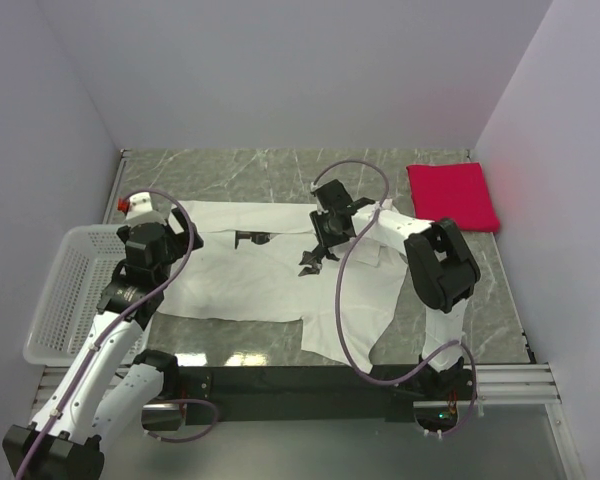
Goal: Fold and stack the t-shirts
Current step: Fold the tshirt
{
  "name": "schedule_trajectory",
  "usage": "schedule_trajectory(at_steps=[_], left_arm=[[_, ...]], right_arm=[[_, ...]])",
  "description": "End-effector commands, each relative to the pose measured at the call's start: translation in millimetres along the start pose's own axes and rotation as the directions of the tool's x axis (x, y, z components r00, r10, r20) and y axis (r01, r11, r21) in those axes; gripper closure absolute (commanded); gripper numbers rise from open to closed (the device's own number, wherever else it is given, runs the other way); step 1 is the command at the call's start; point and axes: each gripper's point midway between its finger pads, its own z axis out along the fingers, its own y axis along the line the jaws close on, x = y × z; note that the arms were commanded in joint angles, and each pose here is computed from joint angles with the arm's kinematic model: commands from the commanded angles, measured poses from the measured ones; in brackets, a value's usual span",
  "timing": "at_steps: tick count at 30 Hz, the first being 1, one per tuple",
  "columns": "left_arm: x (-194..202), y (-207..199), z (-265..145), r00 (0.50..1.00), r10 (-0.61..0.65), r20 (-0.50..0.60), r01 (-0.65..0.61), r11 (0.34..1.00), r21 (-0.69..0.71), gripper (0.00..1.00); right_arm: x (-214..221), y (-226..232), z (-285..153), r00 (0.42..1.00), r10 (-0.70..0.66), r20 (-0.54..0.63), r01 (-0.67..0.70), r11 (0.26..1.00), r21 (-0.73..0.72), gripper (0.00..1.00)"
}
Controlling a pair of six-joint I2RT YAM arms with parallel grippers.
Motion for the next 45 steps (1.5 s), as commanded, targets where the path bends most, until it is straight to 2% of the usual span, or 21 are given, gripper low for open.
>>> schedule_trajectory(at_steps=[1,4,7,8,9,15,20,23,24,25,27,30,32,36,37,39,40,42,44,45], left_arm=[[-9,-1,2,0.999,0.003,0.043,-0.003,1.0,0.003,0.02],[-9,-2,2,0.999,0.006,0.042,-0.006,1.0,0.009,0.02],[-9,-2,2,0.999,0.006,0.041,-0.006,1.0,0.011,0.02],[-9,-2,2,0.999,0.005,0.04,-0.005,1.0,0.01,0.02],[-8,-2,2,0.999,0.007,0.038,-0.008,1.0,0.008,0.02],[-7,-2,3,0.999,0.009,0.036,-0.01,1.0,0.01,0.02],[-2,-2,6,1.0,0.019,0.012,-0.019,1.0,0.007,0.02],[-1,-3,7,1.0,0.022,0.004,-0.022,1.0,0.003,0.02],[0,-3,8,1.0,0.024,-0.001,-0.024,1.0,0.004,0.02],[1,-3,8,1.0,0.027,-0.001,-0.027,1.0,0.006,0.02],[4,-4,9,1.0,0.029,-0.012,-0.029,1.0,0.01,0.02],[9,-5,12,0.999,0.035,-0.033,-0.035,0.999,0.009,0.02],[12,-8,16,0.998,0.032,-0.049,-0.031,0.999,0.017,0.02],[15,-24,29,0.994,-0.014,-0.113,0.018,0.999,0.037,0.02],[24,-30,37,0.987,-0.014,-0.159,0.021,0.999,0.048,0.02],[19,-43,48,0.985,-0.038,-0.171,0.049,0.997,0.062,0.02],[32,-44,61,0.976,-0.031,-0.215,0.042,0.998,0.047,0.02],[23,-51,77,0.972,-0.071,-0.225,0.079,0.996,0.03,0.02],[40,-51,101,0.952,-0.085,-0.293,0.088,0.996,-0.004,0.02],[32,-55,111,0.953,-0.112,-0.282,0.113,0.993,-0.013,0.03]], right_arm=[[-4,-1,-2,1.0,-0.001,0.0,0.001,0.999,0.044,0.59],[0,-2,-9,1.0,0.016,-0.002,-0.016,0.998,0.058,0.63],[3,0,-16,0.999,0.028,-0.023,-0.027,0.998,0.059,0.81],[-1,1,-20,1.0,0.029,-0.011,-0.028,0.998,0.061,0.93],[-4,1,-24,0.999,0.038,-0.005,-0.038,0.997,0.063,0.99],[-14,7,-51,0.988,0.152,-0.022,-0.15,0.985,0.087,1.0],[-4,11,-53,0.956,0.276,-0.099,-0.261,0.955,0.138,1.0],[1,18,-47,0.94,0.316,-0.126,-0.302,0.946,0.121,0.95],[2,23,-45,0.939,0.315,-0.137,-0.303,0.948,0.098,0.92],[0,34,-44,0.938,0.313,-0.146,-0.31,0.95,0.045,0.84],[-2,40,-46,0.942,0.301,-0.146,-0.306,0.952,-0.012,0.8],[-22,25,-59,0.95,0.31,-0.047,-0.311,0.95,-0.021,0.68],[-37,-7,-69,0.936,0.352,0.031,-0.352,0.936,-0.004,0.6],[-60,-81,-75,0.877,0.452,0.163,-0.461,0.887,0.022,0.59],[-58,-108,-75,0.853,0.489,0.186,-0.504,0.863,0.044,0.59],[-61,-126,-73,0.825,0.526,0.206,-0.542,0.84,0.026,0.59],[-64,-149,-74,0.792,0.564,0.236,-0.585,0.811,0.026,0.59],[-62,-166,-65,0.763,0.602,0.235,-0.624,0.781,0.025,0.59],[-65,-188,-63,0.719,0.649,0.249,-0.674,0.738,0.022,0.59],[-63,-193,-55,0.706,0.666,0.241,-0.689,0.725,0.018,0.59]])
